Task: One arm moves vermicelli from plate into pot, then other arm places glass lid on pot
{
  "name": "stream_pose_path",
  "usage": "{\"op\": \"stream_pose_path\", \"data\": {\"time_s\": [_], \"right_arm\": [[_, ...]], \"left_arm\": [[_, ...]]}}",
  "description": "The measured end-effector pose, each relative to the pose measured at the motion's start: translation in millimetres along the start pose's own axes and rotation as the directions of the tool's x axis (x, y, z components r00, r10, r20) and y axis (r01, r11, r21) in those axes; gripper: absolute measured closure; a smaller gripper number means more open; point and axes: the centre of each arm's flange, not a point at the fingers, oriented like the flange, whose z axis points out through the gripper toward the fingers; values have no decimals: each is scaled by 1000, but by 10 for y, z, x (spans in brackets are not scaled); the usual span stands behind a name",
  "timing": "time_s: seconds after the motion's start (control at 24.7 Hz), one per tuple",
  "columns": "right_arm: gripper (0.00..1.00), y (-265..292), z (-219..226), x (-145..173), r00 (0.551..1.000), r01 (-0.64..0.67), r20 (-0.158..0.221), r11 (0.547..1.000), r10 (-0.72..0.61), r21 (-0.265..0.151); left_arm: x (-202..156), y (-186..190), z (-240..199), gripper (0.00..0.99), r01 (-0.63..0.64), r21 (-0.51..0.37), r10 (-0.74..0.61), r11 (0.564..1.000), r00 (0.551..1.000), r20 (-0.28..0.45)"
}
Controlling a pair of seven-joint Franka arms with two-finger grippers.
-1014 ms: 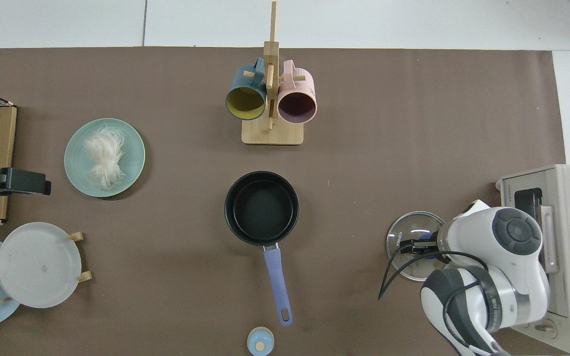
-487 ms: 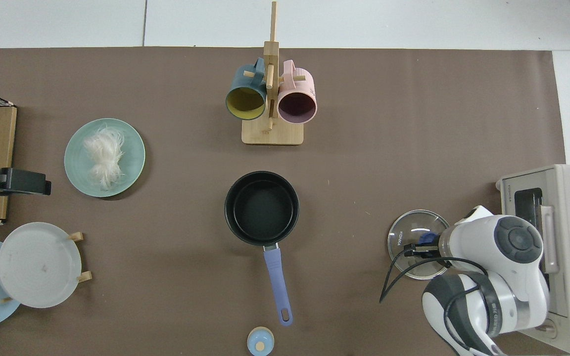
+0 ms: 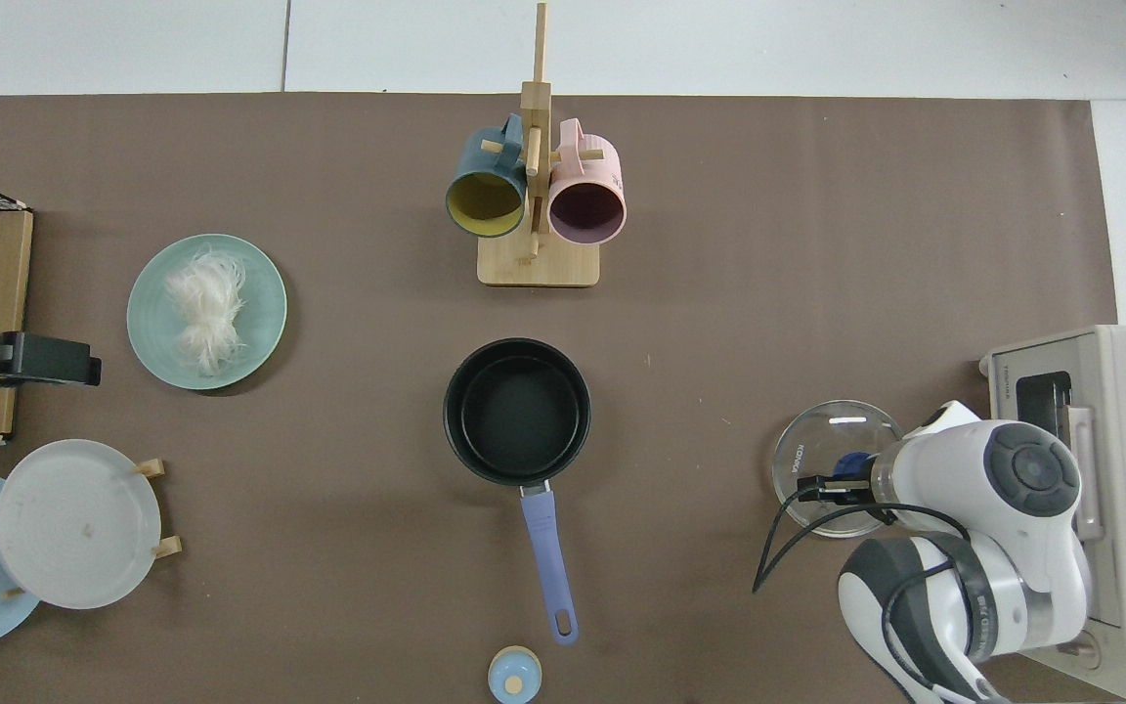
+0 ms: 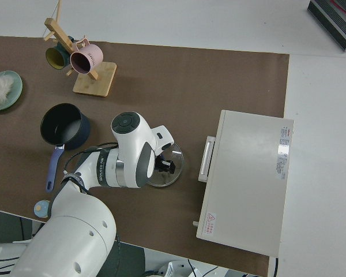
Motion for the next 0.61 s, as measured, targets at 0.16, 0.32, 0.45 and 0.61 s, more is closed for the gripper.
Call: {"op": "stream_pose_path", "data": {"time_s": [0.16, 0.32, 0.45, 0.61], "right_arm": [[925, -7, -67, 43, 1000, 0, -10, 1000, 0, 2], [1000, -11, -111, 68, 1000, 0, -15, 1000, 0, 2], [1000, -13, -136, 83, 1000, 0, -20, 1000, 0, 3], [1000, -5, -160, 99, 1000, -3, -24, 1000, 3, 4]], "left_arm": [[0, 0, 0, 0, 0, 0, 0, 1000, 1000, 0], [0, 0, 0, 0, 0, 0, 0, 1000, 1000, 0], [0, 0, 0, 0, 0, 0, 0, 1000, 1000, 0], [0, 0, 0, 0, 0, 0, 0, 1000, 1000, 0]]}}
